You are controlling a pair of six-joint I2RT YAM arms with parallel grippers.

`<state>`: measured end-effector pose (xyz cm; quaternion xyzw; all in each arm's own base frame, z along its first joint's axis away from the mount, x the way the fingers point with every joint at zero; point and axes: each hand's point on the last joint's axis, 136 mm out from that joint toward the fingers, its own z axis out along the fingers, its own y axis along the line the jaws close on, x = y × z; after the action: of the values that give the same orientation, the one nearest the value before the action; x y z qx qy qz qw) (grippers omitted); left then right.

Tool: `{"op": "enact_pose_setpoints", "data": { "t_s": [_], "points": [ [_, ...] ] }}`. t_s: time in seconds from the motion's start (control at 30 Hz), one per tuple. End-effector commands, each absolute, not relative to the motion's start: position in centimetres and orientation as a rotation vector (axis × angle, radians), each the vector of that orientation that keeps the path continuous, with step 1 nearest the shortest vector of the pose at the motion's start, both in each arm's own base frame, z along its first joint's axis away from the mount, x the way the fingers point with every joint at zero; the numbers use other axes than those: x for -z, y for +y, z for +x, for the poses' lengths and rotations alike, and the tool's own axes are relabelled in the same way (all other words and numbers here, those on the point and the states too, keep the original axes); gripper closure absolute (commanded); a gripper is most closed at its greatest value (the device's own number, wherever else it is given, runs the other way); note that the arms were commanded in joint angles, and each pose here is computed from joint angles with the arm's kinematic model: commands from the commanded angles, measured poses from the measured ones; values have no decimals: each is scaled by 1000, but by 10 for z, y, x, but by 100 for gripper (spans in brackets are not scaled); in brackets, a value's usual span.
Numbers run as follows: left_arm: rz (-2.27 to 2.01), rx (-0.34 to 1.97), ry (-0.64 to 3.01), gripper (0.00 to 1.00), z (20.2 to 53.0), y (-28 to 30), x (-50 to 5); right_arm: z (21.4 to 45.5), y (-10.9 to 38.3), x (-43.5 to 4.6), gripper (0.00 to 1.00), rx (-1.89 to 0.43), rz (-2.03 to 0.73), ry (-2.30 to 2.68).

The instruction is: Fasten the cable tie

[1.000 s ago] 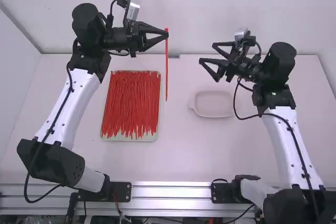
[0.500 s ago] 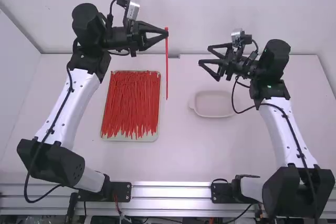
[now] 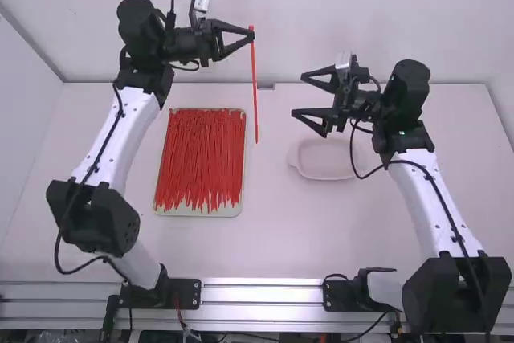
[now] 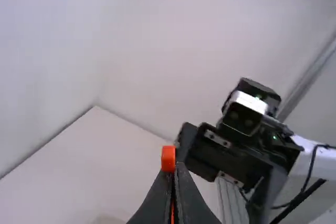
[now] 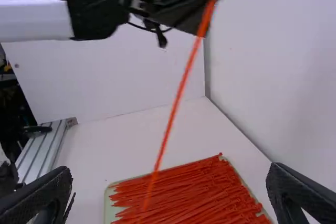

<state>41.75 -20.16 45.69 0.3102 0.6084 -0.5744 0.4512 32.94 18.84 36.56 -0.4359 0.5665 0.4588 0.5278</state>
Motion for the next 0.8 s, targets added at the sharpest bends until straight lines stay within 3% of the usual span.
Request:
{"op": "enact_pose_setpoints", "data": {
  "t_s": [0.0,0.37,0.77],
  "points": [
    [718,1491,1541,98,422,-199,-467,325,193,-377,2,-1082,-1082,1303],
    [451,1689,1737,97,451,-194,-448,315,195,-378,1,-822,-1310,985],
    [200,1859,1913,97,452,-199,-433,314,195,-378,2,-403,-1484,575]
  ]
}}
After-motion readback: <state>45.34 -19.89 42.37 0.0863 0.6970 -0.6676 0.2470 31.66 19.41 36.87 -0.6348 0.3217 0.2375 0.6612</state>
